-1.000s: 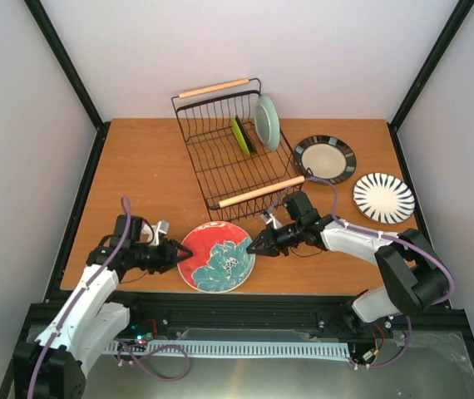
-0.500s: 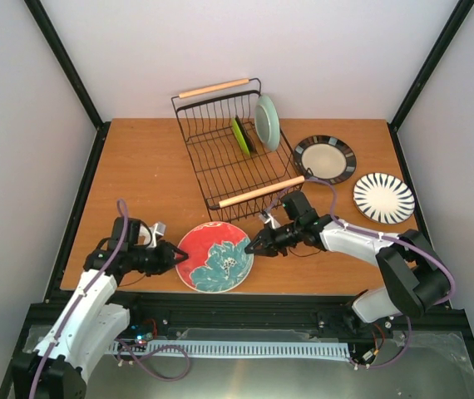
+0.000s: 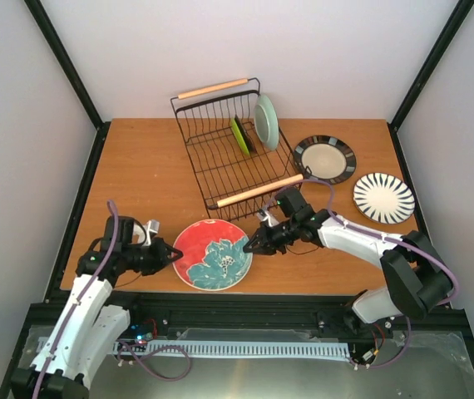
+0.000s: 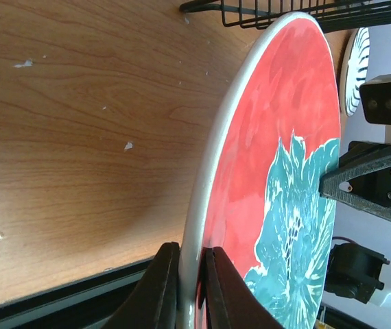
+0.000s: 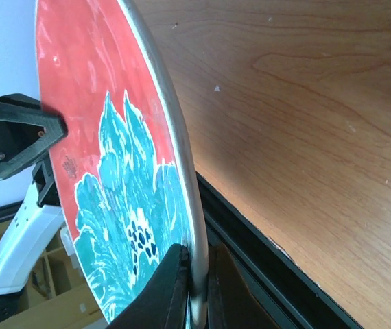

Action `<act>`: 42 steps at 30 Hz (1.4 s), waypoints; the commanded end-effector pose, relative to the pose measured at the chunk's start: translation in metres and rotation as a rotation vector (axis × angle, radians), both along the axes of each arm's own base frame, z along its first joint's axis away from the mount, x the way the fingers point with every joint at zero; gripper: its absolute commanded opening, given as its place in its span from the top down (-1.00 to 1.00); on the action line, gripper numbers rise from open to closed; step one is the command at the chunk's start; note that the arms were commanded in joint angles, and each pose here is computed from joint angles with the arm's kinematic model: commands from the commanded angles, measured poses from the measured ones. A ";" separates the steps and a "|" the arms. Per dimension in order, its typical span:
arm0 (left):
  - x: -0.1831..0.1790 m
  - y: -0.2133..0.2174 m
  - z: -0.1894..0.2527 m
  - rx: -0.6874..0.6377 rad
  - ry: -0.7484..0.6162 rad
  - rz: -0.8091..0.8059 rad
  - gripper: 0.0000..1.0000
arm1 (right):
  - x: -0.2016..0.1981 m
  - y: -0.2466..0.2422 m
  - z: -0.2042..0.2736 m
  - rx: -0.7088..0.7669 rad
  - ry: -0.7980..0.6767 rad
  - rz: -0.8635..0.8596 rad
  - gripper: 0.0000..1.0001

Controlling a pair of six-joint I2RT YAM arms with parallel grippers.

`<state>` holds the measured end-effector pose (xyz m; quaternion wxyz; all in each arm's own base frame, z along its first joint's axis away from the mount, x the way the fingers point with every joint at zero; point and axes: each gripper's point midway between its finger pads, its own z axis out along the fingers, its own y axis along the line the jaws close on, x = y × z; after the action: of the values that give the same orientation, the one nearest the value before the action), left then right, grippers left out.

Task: Load the plates into the dish rack
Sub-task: Insert the plate into the dish rack.

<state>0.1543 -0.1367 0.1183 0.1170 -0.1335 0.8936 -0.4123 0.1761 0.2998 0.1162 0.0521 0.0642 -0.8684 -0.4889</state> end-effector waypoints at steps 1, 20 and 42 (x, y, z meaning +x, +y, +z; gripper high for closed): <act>-0.014 -0.022 0.065 -0.125 -0.134 -0.161 0.99 | -0.020 0.047 0.075 0.215 -0.184 0.215 0.95; -0.070 -0.009 0.127 -0.102 -0.223 -0.162 0.99 | -0.049 0.062 0.097 0.117 -0.221 0.325 0.86; 0.010 -0.032 0.267 -0.268 -0.492 -0.148 0.99 | 0.010 0.074 0.215 0.115 -0.523 0.267 0.72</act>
<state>0.1482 -0.1243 0.2947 0.2462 -0.1084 0.8685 -0.4163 0.1925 0.3211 0.2831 -0.0828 0.1980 -0.8914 -0.3992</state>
